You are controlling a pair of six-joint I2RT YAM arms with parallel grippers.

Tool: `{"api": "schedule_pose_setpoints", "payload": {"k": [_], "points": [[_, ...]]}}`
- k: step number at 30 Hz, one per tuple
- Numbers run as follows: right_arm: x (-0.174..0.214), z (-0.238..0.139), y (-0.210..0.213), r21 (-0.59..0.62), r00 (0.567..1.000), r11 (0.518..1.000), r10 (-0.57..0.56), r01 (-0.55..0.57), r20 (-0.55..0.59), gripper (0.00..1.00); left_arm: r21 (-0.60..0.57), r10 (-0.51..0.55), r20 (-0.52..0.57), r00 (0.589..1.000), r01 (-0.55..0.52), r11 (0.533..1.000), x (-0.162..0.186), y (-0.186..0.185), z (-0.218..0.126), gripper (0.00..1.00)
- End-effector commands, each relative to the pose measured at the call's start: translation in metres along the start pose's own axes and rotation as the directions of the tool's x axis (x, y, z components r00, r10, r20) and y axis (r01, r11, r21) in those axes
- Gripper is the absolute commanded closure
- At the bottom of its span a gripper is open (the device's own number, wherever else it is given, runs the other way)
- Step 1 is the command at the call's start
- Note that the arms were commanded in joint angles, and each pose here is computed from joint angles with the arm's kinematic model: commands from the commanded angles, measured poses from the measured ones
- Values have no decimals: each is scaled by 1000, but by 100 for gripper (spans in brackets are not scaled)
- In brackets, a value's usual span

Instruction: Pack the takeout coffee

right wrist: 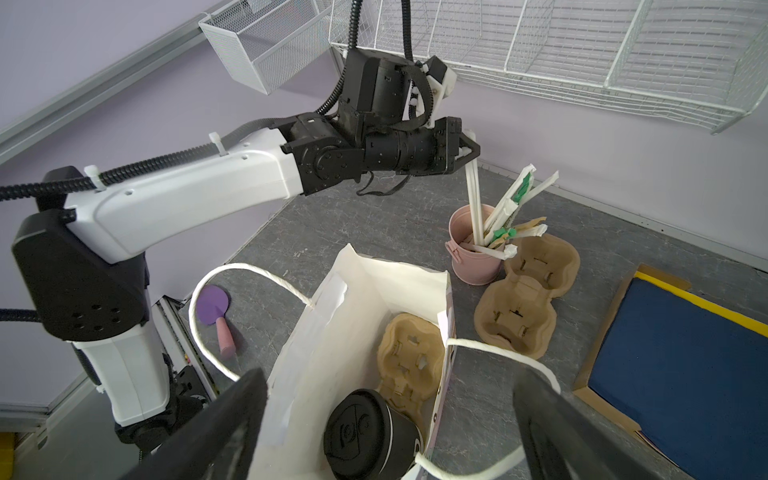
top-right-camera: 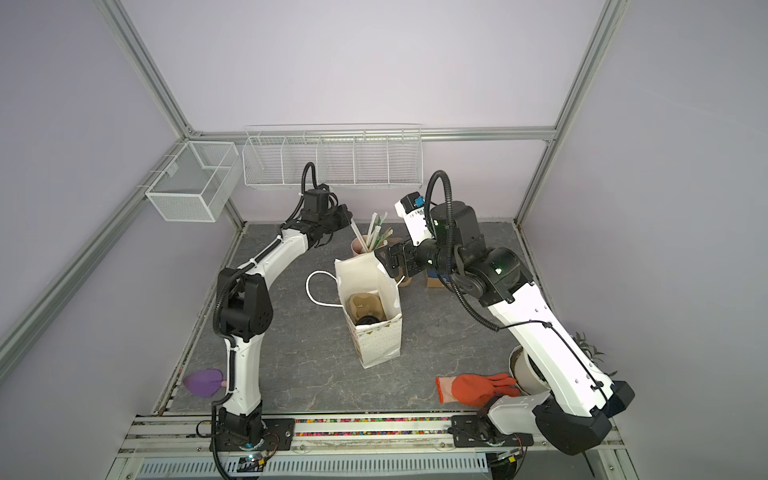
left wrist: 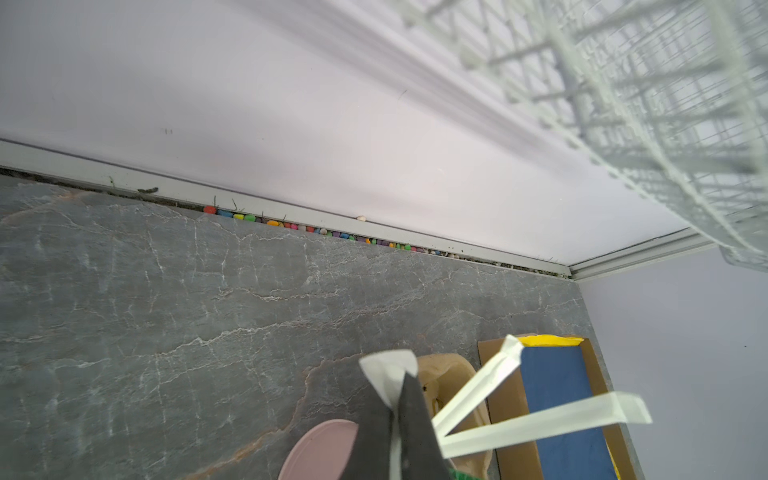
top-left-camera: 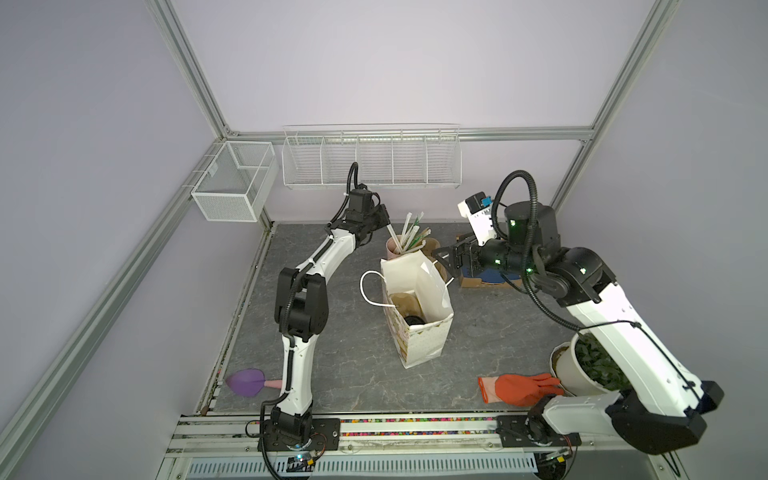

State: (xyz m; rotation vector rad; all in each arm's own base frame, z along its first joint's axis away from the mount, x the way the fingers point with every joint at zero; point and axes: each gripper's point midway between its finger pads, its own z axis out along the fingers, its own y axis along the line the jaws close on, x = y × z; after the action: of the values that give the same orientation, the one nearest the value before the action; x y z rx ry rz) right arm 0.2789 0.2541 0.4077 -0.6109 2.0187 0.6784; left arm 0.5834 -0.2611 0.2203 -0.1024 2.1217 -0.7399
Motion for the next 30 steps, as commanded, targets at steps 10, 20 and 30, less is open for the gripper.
{"api": "schedule_pose_setpoints", "payload": {"k": [10, 20, 30], "points": [[-5, -12, 5, -29, 999, 1000, 9, -8, 50, 5, 9, 69, 71, 995, -70, 998, -28, -20, -35, 97], [-5, -12, 7, -40, 998, 999, 24, -22, 52, 5, 21, 86, 66, 994, -88, 996, -26, -26, -39, 97], [-6, -10, 8, -50, 998, 998, 31, -28, 54, 7, 44, 82, 58, 995, -85, 995, -24, -31, -39, 98]]}}
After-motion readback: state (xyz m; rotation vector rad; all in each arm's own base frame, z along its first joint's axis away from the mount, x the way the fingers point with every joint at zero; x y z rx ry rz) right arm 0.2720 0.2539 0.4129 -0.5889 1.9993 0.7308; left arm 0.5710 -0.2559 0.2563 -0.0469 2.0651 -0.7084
